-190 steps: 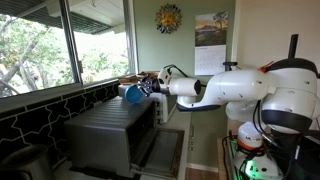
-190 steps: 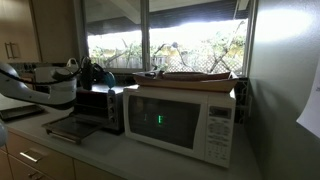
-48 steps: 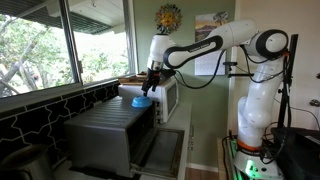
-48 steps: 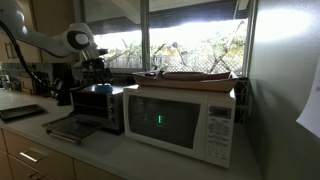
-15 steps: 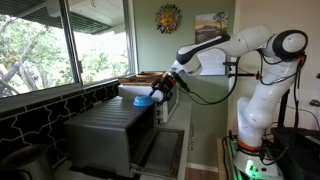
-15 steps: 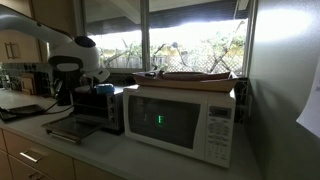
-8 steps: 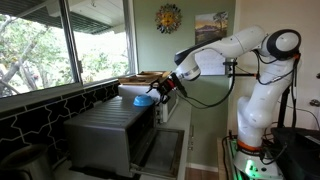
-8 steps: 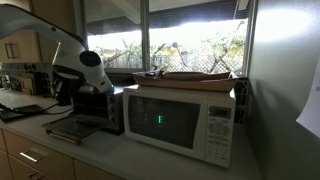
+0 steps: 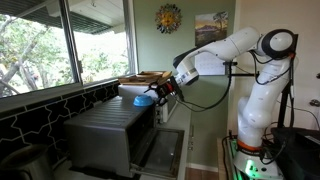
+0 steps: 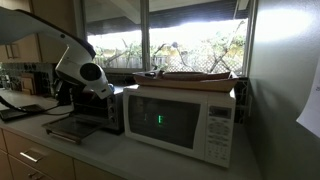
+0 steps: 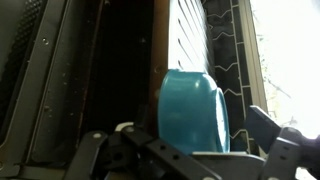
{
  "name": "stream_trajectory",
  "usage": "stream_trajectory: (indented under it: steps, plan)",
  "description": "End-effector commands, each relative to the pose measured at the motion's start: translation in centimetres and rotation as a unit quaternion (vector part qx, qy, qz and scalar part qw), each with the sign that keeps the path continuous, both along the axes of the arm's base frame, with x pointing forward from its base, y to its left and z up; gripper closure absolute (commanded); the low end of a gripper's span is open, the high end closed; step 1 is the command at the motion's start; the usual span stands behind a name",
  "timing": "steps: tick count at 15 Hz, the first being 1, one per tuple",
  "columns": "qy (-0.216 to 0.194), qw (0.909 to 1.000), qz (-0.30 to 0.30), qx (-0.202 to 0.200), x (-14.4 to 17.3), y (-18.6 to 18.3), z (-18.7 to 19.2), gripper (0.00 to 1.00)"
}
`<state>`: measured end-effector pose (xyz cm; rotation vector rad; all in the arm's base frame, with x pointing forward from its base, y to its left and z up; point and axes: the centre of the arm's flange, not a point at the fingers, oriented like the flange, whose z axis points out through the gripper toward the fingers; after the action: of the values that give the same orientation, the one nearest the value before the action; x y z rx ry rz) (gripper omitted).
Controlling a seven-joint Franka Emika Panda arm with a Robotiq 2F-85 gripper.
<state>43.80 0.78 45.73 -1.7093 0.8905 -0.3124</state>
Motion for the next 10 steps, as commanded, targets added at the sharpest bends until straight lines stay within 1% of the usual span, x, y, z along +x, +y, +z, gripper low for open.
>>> stream_trajectory:
  steps: [1, 2, 3, 4, 8, 10]
  plan:
    - [0.014, 0.9998, -0.001, 0.01, -0.2, 0.0, -1.9, 0.32]
    - [0.019, 0.9998, 0.0, 0.009, -0.2, -0.1, -2.2, 0.42]
    - [0.022, 0.9997, 0.0, 0.01, -0.2, -0.1, -2.2, 0.49]
    - [0.022, 0.9997, 0.001, 0.01, -0.2, -0.2, -2.2, 0.51]
    - [0.027, 0.9995, 0.008, 0.012, -0.7, -0.5, -1.6, 0.51]
    - [0.038, 0.9991, 0.014, 0.01, -1.1, -0.8, -1.0, 0.51]
